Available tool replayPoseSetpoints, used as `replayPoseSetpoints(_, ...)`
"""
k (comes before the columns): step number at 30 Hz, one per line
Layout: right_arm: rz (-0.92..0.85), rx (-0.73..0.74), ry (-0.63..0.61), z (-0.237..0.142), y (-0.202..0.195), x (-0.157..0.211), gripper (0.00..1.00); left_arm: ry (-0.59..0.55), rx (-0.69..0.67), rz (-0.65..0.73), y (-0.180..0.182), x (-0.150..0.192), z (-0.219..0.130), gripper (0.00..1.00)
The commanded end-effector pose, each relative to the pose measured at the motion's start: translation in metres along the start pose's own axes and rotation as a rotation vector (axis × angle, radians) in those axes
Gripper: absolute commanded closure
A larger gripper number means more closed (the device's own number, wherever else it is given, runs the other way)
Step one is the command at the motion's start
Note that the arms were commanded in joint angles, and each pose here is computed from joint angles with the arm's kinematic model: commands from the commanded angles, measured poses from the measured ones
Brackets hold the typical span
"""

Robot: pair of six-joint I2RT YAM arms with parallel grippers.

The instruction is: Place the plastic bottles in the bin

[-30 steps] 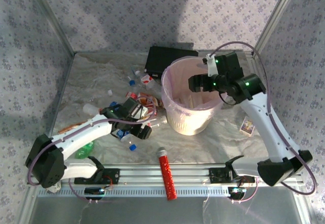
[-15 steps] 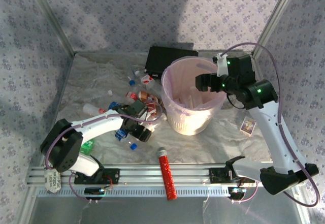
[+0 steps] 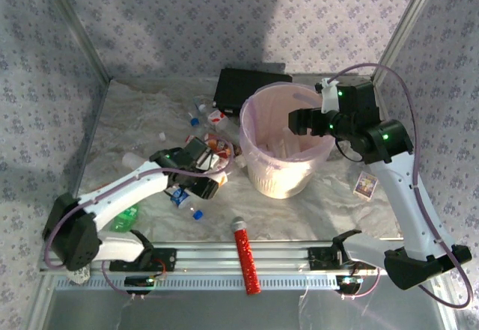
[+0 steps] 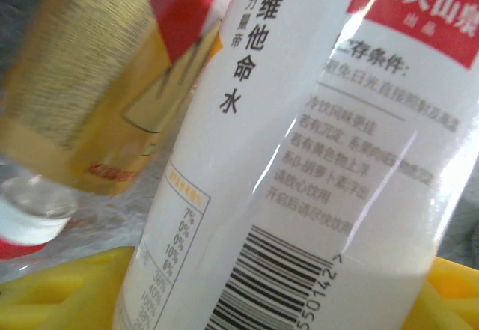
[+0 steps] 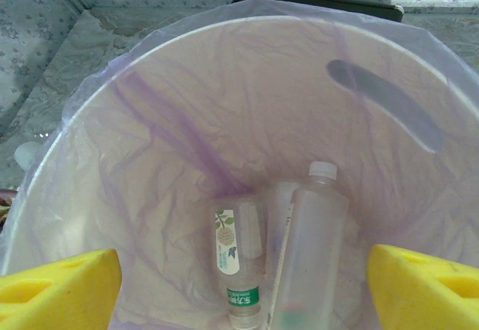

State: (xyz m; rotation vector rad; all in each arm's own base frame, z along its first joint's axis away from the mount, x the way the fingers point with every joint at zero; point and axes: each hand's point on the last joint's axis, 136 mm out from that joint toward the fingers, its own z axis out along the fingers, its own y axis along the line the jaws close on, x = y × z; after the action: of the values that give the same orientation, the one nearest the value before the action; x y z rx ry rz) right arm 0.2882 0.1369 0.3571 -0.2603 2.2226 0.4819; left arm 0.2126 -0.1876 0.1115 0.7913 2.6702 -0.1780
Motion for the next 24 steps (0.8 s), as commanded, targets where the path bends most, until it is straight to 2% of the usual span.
replayPoseSetpoints(1, 0.009, -0.056, -0.063, -0.014, 0.013, -0.018, 0.14, -0.091, -0.077, -0.029, 0.014, -0.012, -0.04, 0.34)
replayPoseSetpoints(4, 0.006, -0.116, -0.098, -0.018, 0.028, -0.03, 0.14, -0.181, -0.181, -0.125, 0.039, -0.016, -0.068, 0.43)
replayPoseSetpoints(6, 0.004, -0.178, -0.132, -0.02, 0.043, -0.041, 0.13, -0.29, -0.207, -0.241, 0.054, -0.023, -0.087, 0.47)
replayPoseSetpoints(9, 0.004, -0.288, -0.18, -0.019, 0.072, -0.058, 0.14, -0.476, -0.132, -0.412, 0.061, -0.041, -0.114, 0.52)
replayPoseSetpoints(11, -0.012, -0.345, -0.193, -0.016, 0.093, -0.066, 0.13, -0.615, -0.036, -0.456, 0.053, -0.061, -0.134, 0.56)
replayPoseSetpoints(15, -0.064, -0.439, -0.188, -0.001, 0.139, -0.077, 0.1, -0.78, 0.145, -0.454, 0.031, -0.094, -0.167, 0.58)
replayPoseSetpoints(21, -0.1, -0.551, -0.131, 0.026, 0.184, -0.082, 0.05, -0.905, 0.322, -0.43, 0.008, -0.123, -0.196, 0.6)
replayPoseSetpoints(24, -0.094, -0.608, -0.109, 0.04, 0.2, -0.085, 0.04, -0.932, 0.377, -0.427, 0.001, -0.132, -0.201, 0.6)
